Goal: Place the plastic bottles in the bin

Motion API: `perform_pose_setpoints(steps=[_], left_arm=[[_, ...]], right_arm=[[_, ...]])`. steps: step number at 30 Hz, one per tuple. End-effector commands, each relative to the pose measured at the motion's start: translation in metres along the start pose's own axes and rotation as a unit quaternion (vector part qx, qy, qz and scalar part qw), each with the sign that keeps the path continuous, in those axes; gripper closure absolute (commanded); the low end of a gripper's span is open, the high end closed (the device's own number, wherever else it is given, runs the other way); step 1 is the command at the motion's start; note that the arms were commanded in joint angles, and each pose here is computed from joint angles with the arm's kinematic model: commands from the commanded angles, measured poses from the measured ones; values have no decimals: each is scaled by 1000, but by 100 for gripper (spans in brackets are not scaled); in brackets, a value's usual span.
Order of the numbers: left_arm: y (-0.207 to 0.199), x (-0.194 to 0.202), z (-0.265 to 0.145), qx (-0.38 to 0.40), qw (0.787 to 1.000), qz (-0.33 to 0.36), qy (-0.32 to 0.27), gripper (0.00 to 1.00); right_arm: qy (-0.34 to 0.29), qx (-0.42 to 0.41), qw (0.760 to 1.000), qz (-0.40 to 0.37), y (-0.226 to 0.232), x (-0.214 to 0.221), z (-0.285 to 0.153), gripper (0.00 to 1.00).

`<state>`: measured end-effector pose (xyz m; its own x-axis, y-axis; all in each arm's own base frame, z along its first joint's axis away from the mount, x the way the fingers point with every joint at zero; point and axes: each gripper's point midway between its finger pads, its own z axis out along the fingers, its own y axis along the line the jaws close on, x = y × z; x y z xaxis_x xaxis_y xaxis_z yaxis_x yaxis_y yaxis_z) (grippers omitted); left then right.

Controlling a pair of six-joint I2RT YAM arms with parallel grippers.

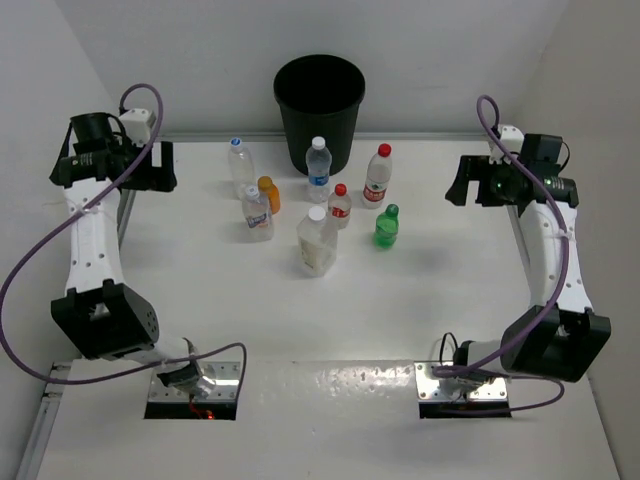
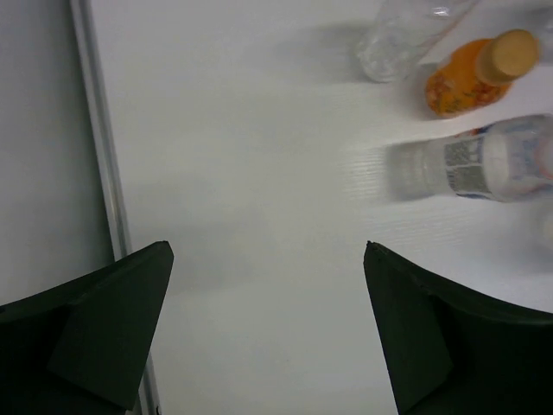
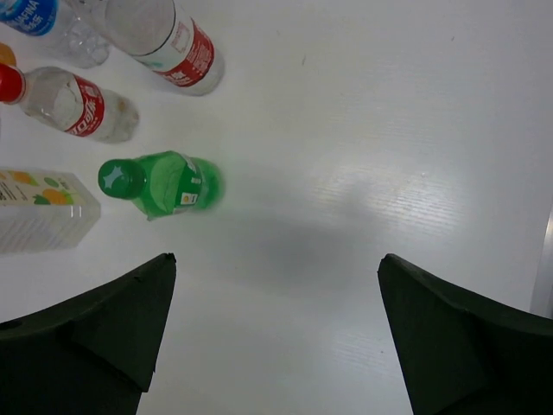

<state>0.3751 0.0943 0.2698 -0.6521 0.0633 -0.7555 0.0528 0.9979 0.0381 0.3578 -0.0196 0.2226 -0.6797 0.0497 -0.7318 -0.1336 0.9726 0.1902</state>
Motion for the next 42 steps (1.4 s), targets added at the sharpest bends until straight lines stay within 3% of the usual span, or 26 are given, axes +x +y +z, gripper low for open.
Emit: perform_pose_setpoints(steps=[1,2,4,8,11,14,16,17,19,20,31,42], left_arm=[[-39,-32,-23,49,994,73,-67,0],[-63,-31,-28,91,989,97,-70,0],[-125,-28,-53,229,949,195,-98,0],[-217,-14,-72,383,875,270,-118,5],[-273,10,-81,467,823,306,-106,8],[-310,17,-83,498,798,320,-113,10],[-323,16,-80,498,804,307,-112,10],[-338,14,-81,500,797,315,-125,10],[-349,17,-68,480,813,311,-110,10],[-362,17,-69,480,809,318,-115,10],[-391,28,-9,375,884,272,-57,11],[-390,52,17,346,899,269,-25,22]], right_arm=[[-13,2,999,-36,4,-1,-13,1],[-11,-2,999,-38,5,0,-13,1],[1,-15,999,-42,8,9,-13,1],[10,-37,998,-39,16,16,-12,1],[15,-39,998,-39,16,20,-10,1],[21,-36,998,-38,14,24,-9,1],[20,-36,998,-39,15,23,-10,1],[22,-37,998,-37,15,24,-9,1],[21,-40,998,-37,16,24,-10,1],[21,-41,998,-39,16,24,-10,1],[29,-41,998,-46,16,28,-12,1],[38,-42,997,-51,16,36,-14,1]])
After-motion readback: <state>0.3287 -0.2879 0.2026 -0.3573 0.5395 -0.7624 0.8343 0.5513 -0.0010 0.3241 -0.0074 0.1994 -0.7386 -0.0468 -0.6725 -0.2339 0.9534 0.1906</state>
